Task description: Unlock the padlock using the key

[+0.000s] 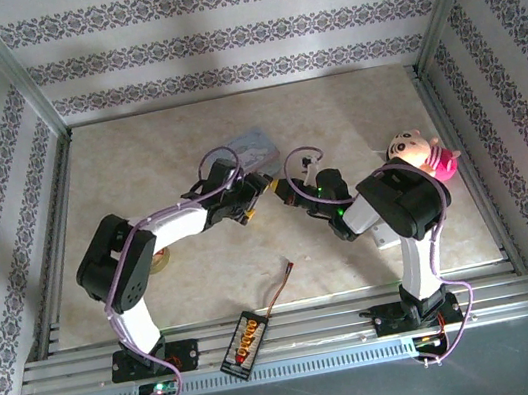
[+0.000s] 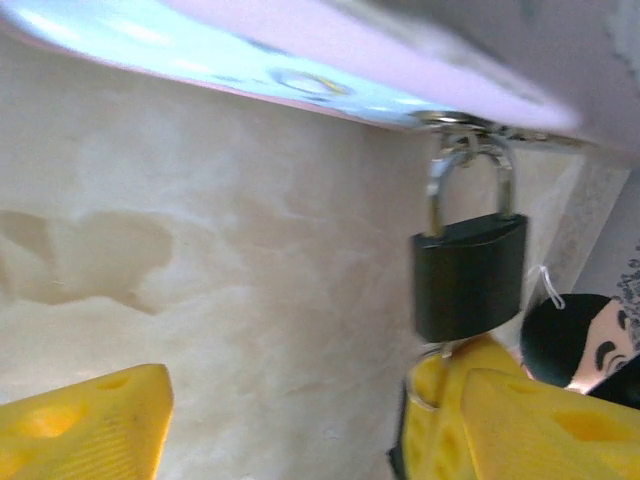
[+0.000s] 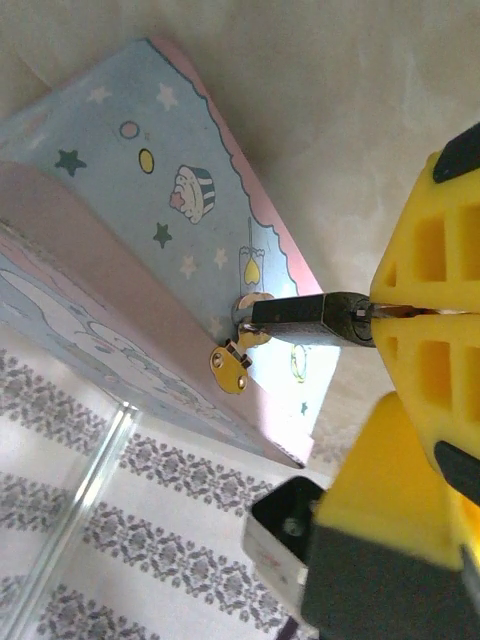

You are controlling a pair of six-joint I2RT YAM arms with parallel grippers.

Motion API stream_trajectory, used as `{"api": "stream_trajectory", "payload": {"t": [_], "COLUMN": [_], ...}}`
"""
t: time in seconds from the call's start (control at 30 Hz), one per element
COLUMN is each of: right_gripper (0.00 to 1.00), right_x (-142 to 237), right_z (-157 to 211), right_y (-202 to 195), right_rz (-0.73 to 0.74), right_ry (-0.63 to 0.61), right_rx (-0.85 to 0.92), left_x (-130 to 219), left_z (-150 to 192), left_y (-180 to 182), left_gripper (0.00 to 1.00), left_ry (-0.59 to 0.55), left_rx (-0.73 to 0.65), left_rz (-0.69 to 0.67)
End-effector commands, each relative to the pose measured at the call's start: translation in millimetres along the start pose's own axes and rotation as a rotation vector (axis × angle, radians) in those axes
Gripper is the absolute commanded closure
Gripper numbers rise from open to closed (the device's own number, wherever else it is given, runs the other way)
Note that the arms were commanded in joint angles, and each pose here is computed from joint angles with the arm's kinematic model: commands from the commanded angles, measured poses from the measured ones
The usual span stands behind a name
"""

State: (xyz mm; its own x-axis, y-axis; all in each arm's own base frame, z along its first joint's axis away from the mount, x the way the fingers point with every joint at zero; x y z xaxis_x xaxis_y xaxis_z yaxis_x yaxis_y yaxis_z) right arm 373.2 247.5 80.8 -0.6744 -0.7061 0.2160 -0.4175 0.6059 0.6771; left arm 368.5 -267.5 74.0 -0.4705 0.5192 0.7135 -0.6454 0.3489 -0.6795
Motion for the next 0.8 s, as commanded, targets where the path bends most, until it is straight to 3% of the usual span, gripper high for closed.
{"api": "stream_trajectory", "payload": {"t": [0.0,0.33,0.77], "right_gripper": [1.00,1.00,1.00], "right_x": [5.0,3.7,3.1], "right_z": [-38.7,-40.6,-37.2], "right_y": [23.4,22.3,23.4], "right_rz": [-0.057,-0.048,-0.047], "right_ry": [-0.144,-0.147,-0.143], "right_rx": [0.026,0.009,0.003], "left_x": [11.7,19.4,-11.2], "left_z": [-15.0,-21.2,-20.9], "left_y": [-24.8,-65.3,-73.8], "left_gripper": [0.29,0.35,0.36], "left_ry": [-0.076,-0.129,-0.089], "left_rx": [-0.055,-0.162,-0.159], "left_rz": [0.126,0.345,0.319]}}
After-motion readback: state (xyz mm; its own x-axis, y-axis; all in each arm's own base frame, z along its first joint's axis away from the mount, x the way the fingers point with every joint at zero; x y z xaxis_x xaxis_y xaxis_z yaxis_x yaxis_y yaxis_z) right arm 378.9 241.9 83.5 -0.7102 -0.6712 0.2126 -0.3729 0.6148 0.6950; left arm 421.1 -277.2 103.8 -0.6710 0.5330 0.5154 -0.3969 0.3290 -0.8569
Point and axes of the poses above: each hand's point on the last joint's axis, 136 mm out from that joint toward the fingers, its own x axis back along the fingers, its own y axis along the line the jaws close on, z = x × y, the point moved 1 cm from there along x, back along the fingers, and after that the axes turned 15 degrees about x, right-handed, at the moved point
